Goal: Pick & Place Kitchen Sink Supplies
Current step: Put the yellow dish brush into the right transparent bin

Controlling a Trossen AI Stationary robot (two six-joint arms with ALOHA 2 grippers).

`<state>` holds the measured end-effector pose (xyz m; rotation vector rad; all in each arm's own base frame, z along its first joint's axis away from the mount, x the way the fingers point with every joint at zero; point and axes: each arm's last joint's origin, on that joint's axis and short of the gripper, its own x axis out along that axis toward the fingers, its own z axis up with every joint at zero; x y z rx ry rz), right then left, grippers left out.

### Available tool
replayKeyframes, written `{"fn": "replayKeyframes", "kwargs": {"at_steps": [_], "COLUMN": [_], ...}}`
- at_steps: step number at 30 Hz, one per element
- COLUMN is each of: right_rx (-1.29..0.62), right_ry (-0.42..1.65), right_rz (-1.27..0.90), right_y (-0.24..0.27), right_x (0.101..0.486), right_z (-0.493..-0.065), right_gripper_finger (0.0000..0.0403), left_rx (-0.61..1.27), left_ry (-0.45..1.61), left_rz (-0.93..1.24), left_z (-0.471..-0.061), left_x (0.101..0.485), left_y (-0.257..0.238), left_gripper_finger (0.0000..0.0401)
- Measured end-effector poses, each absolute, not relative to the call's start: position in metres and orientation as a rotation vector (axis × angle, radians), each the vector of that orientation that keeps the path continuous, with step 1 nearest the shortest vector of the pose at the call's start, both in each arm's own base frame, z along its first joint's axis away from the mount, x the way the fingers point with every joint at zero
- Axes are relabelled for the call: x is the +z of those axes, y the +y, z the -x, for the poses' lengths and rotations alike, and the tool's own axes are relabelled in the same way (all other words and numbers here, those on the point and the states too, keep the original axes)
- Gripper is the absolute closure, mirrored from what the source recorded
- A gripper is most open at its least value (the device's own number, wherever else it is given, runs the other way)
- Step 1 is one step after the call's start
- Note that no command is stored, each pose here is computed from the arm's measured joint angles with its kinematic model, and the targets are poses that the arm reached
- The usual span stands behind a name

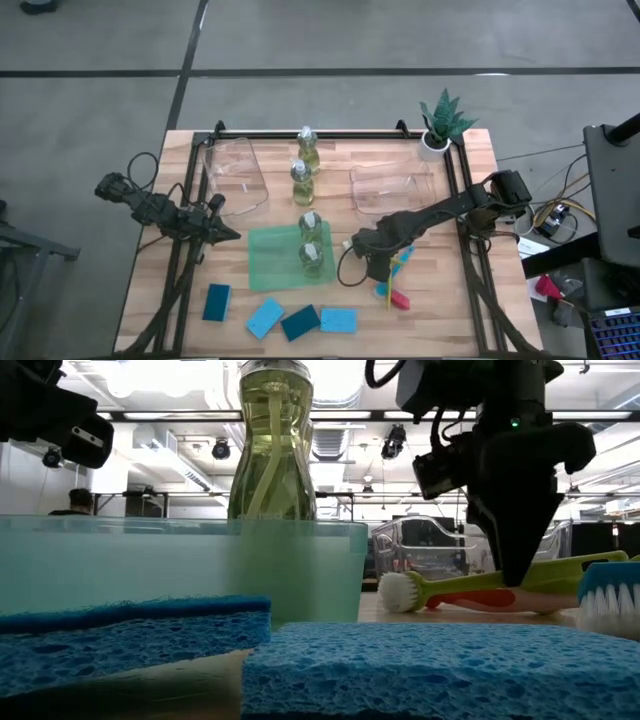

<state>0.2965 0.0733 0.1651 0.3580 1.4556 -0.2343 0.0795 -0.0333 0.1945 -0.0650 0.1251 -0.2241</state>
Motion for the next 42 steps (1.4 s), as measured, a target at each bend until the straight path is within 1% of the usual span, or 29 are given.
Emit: {"fn": "replayKeyframes", "kwargs": {"at_steps": [4,5,6,13,22,29,35,38,42], "right_rx": [-0.225,-0.22,-0.219,-0.209,-0.175,-0.155,-0.212,-0.23,-0.279], "right_ry": [1.456,1.455,1.455,1.473,1.43,1.409,1.389,1.379,1.423], "right_rz": [-0.373,-0.378,-0.383,-0.419,-0.377,-0.275,-0.11,-0.07,-0.041], "right_y": [0.074,0.074,0.074,0.075,0.075,0.072,0.062,0.053,0.035], "right_x": [0.167,0.167,0.168,0.171,0.209,0.249,0.281,0.29,0.29], "right_z": [-0.298,-0.298,-0.298,-0.297,-0.3,-0.296,-0.286,-0.282,-0.274], "right_gripper_finger": [0.0364,0.0379,0.0382,0.0387,0.0389,0.0389,0.0389,0.0389,0.0389], "left_rx": [-0.224,-0.224,-0.224,-0.224,-0.223,-0.223,-0.223,-0.223,-0.223], "left_ry": [0.125,0.125,0.125,0.125,0.129,0.134,0.135,0.135,0.14], "left_rz": [0.065,0.065,0.065,0.065,0.063,0.062,0.061,0.061,0.06], "left_z": [-0.08,-0.079,-0.079,-0.079,-0.079,-0.079,-0.079,-0.079,-0.079], "left_x": [0.194,0.195,0.195,0.195,0.194,0.194,0.194,0.194,0.193], "left_y": [-0.033,-0.033,-0.033,-0.033,-0.033,-0.033,-0.033,-0.033,-0.033], "left_gripper_finger": [0.0401,0.0401,0.0401,0.0401,0.0401,0.0401,0.0401,0.0401,0.0401]}}
